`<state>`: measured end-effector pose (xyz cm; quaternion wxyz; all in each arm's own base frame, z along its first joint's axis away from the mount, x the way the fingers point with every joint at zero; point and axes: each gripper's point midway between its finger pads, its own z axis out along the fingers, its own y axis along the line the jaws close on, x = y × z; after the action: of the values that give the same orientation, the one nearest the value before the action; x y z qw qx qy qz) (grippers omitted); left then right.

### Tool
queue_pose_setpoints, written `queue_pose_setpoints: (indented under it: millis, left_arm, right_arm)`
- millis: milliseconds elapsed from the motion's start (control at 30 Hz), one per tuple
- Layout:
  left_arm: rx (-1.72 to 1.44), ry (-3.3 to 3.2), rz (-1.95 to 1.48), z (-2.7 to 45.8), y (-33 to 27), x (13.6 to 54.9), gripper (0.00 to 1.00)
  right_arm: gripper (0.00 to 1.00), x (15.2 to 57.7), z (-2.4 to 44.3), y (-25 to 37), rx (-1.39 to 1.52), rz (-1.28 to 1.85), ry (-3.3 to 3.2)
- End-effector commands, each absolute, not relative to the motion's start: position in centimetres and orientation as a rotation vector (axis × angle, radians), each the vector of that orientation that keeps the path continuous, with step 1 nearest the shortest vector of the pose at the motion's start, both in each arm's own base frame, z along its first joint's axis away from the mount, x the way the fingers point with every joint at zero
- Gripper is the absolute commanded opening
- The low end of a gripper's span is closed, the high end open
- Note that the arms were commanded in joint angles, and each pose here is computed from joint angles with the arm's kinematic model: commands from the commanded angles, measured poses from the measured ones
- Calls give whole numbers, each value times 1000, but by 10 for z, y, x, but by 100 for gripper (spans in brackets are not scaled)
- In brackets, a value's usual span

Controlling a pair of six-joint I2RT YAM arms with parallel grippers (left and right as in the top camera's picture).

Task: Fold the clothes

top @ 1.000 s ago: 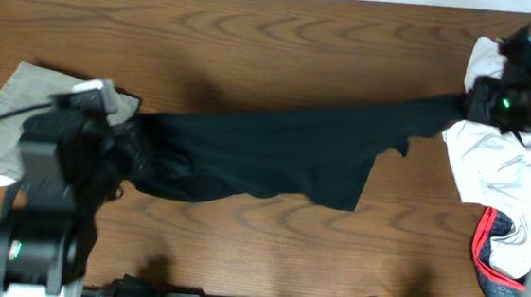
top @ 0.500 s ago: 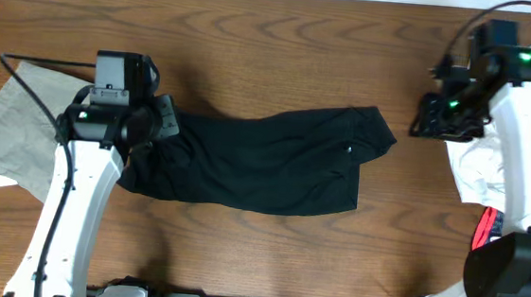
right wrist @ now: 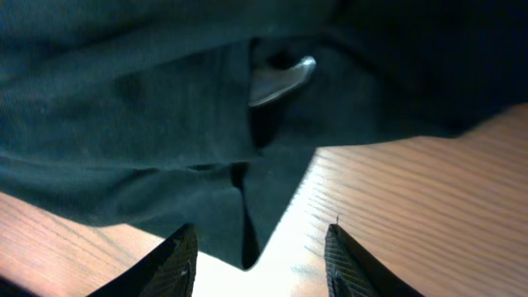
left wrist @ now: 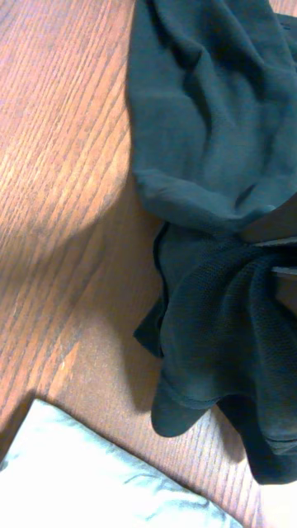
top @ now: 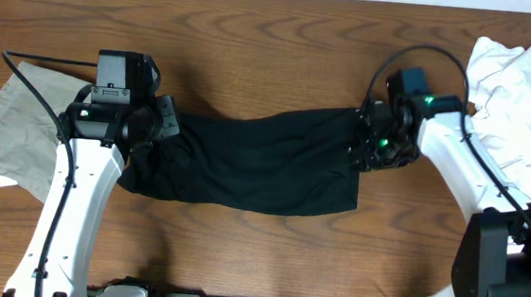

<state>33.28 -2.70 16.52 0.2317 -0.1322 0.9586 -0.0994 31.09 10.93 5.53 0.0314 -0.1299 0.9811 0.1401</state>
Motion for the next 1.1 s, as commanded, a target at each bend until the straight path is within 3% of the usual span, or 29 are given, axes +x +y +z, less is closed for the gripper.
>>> queue_pose_setpoints:
  millis: [0, 300, 1067]
  left_arm:
    - [-337, 2620, -252, 171, -25, 334, 6]
    - [-337, 2619, -252, 171, -25, 334, 6]
    - [-337, 2619, -252, 171, -25, 334, 6]
  right_arm:
    - [49, 298, 48, 130, -447, 597, 2993]
    - [50, 294, 23, 140, -495, 621, 2930]
    - [48, 318, 25, 152, -551, 567, 2807]
